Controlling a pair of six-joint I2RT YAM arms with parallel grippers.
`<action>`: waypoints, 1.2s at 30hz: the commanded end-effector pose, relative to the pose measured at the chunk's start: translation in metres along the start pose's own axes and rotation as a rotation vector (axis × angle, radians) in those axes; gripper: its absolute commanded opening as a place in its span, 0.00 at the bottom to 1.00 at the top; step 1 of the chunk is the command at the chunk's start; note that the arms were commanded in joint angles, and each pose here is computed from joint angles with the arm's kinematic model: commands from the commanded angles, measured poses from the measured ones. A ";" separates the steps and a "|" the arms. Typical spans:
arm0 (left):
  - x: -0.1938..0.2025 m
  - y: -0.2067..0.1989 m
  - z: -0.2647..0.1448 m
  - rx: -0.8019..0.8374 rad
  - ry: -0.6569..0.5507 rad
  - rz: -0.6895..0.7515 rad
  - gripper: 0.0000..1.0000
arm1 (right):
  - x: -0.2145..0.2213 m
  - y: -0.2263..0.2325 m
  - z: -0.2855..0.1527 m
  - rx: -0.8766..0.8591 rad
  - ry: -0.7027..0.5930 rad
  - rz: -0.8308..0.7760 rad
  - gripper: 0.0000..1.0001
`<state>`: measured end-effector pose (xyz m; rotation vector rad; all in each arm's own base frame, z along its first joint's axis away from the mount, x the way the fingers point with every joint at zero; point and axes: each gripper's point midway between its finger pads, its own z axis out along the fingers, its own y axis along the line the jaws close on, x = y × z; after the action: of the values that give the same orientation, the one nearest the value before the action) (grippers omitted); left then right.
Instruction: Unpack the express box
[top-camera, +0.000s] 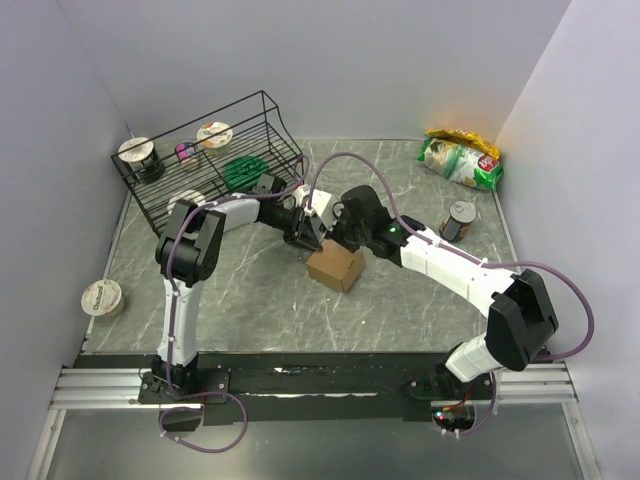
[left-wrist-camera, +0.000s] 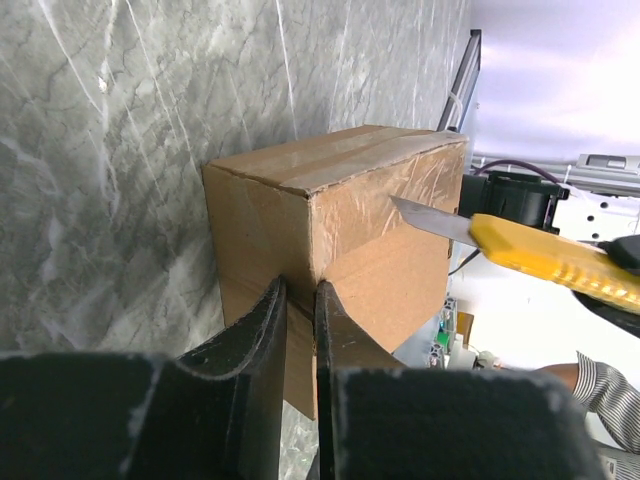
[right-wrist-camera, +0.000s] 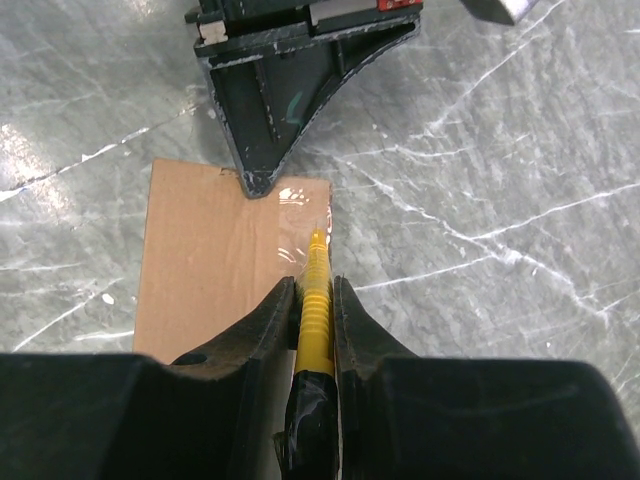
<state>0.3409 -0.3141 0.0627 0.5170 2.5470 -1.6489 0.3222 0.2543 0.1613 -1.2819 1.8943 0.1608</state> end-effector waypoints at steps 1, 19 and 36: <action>0.009 0.024 0.011 -0.134 0.007 0.028 0.15 | -0.004 -0.003 -0.001 0.015 -0.018 -0.002 0.00; -0.008 -0.007 0.002 -0.138 -0.032 0.107 0.69 | 0.000 -0.021 -0.012 0.069 -0.018 0.059 0.00; 0.004 0.012 0.022 -0.184 0.016 0.080 0.62 | -0.008 -0.016 0.001 0.042 -0.067 0.048 0.00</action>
<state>0.3386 -0.3273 0.0537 0.5958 2.5852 -1.4392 0.3305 0.2458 0.1568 -1.2291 1.9156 0.1655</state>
